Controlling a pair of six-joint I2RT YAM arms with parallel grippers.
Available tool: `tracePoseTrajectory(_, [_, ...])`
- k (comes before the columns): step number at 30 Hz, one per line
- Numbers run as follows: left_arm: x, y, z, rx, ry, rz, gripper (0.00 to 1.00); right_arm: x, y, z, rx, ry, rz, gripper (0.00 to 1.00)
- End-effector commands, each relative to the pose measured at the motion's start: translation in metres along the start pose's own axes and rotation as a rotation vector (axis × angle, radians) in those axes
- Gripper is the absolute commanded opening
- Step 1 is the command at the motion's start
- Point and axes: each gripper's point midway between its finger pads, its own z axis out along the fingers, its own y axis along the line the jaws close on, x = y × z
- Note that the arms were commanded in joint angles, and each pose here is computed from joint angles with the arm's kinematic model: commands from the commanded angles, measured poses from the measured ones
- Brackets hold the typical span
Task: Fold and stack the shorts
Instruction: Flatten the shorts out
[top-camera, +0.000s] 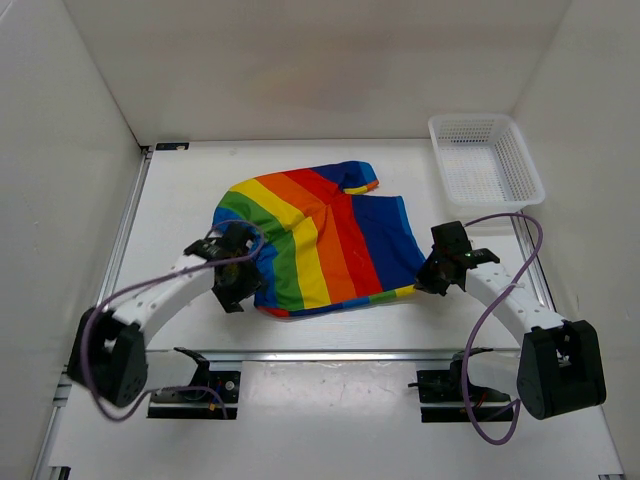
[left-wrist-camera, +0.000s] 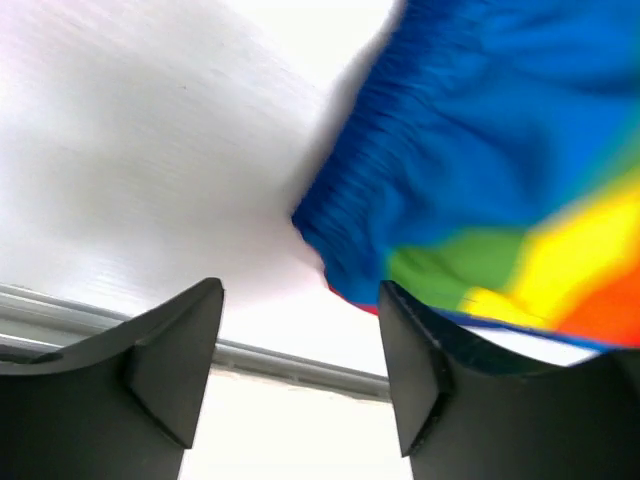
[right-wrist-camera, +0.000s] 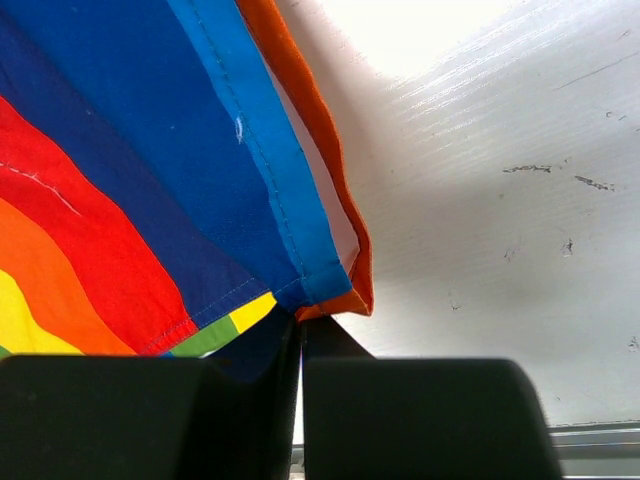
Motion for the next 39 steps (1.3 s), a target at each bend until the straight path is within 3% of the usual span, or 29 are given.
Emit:
tracePoseTrajectory(1, [-0.009, -0.012, -0.029, 0.202, -0.117, -0.082, 0.72, -0.011, 0.006, -0.006, -0.006, -0.027, -0.015, 0.0])
tracePoseTrajectory(4, [0.003, -0.011, -0.026, 0.264, -0.076, -0.116, 0.71, -0.011, 0.009, -0.006, -0.02, -0.026, -0.015, 0.0])
tracePoseTrajectory(6, [0.01, -0.017, -0.024, 0.308, -0.041, -0.123, 0.61, -0.009, 0.009, -0.004, -0.02, -0.013, -0.016, 0.0])
tracePoseTrajectory(9, [0.017, -0.017, -0.01, 0.285, 0.001, -0.132, 0.52, -0.009, 0.009, -0.004, -0.02, -0.013, -0.016, 0.0])
tracePoseTrajectory(12, [0.017, -0.017, 0.0, 0.241, 0.025, -0.132, 0.51, -0.008, 0.01, -0.005, -0.026, -0.006, -0.016, 0.0])
tracePoseTrajectory(17, [0.011, -0.027, 0.006, 0.224, 0.002, -0.106, 0.76, -0.01, 0.012, -0.006, -0.033, -0.013, -0.025, 0.0])
tracePoseTrajectory(21, [0.003, -0.033, 0.014, 0.201, -0.011, -0.088, 0.78, -0.009, 0.013, -0.007, -0.039, -0.006, -0.025, 0.0])
tracePoseTrajectory(25, [0.001, -0.032, 0.035, 0.125, 0.005, -0.067, 0.62, -0.013, 0.015, -0.008, -0.04, -0.019, -0.025, 0.0])
tracePoseTrajectory(30, [-0.007, -0.035, 0.038, 0.117, 0.002, -0.024, 0.1, -0.018, 0.02, -0.012, -0.051, -0.03, -0.034, 0.0])
tracePoseTrajectory(33, [-0.03, -0.043, 0.013, 0.179, -0.06, -0.006, 0.1, -0.032, 0.029, -0.022, -0.064, -0.07, -0.059, 0.0])
tracePoseTrajectory(35, [-0.061, -0.048, -0.027, 0.171, -0.176, 0.046, 0.1, -0.05, 0.043, -0.042, -0.092, -0.116, -0.105, 0.0])
tracePoseTrajectory(37, [-0.074, -0.038, -0.059, 0.096, -0.216, 0.098, 0.1, -0.075, 0.06, -0.068, -0.125, -0.191, -0.112, 0.0])
tracePoseTrajectory(39, [-0.11, -0.053, -0.12, 0.121, -0.361, 0.133, 0.1, -0.094, 0.075, -0.093, -0.179, -0.251, -0.133, 0.0])
